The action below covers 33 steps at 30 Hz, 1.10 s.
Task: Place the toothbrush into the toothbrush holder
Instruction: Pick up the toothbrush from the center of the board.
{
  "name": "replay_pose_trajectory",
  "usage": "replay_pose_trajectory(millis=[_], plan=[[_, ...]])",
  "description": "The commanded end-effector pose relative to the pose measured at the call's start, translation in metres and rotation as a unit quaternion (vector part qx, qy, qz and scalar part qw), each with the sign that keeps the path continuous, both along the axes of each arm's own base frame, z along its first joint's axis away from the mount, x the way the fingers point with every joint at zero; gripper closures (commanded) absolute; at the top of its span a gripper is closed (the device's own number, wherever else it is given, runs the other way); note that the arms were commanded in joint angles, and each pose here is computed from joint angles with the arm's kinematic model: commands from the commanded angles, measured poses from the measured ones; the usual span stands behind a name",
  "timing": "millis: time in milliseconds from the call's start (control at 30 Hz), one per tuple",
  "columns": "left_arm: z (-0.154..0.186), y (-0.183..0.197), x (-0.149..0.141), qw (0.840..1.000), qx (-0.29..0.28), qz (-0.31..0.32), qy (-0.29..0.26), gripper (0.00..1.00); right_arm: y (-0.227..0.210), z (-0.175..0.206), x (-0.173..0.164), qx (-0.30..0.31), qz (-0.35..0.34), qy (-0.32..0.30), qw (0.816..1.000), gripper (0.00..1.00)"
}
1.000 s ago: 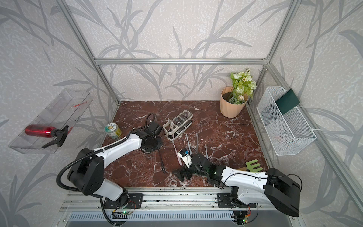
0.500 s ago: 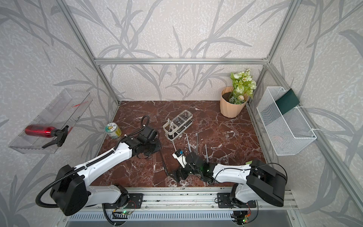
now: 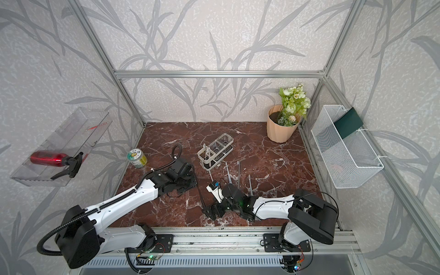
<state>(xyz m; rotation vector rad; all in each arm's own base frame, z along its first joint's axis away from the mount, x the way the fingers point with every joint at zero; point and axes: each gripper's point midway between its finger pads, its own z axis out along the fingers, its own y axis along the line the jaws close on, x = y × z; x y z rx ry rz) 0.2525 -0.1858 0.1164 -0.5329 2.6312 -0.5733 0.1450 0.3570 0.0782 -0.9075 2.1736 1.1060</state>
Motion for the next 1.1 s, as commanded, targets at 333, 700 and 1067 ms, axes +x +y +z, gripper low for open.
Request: replay_pose_trajectory(millis=[333,700,1067], plan=[[0.004,0.003,-0.001,1.0,-0.007,0.016,-0.014,1.0,0.019,0.011,-0.002,0.03,0.024,0.014,0.999,0.47],[0.007,0.009,0.0,1.0,0.004,0.02,-0.023,1.0,0.023,0.006,-0.004,0.026,0.034,0.028,0.999,0.75],[0.018,0.013,0.001,0.999,0.009,0.02,-0.035,0.83,0.02,0.008,-0.002,0.023,0.027,0.026,0.999,1.0]])
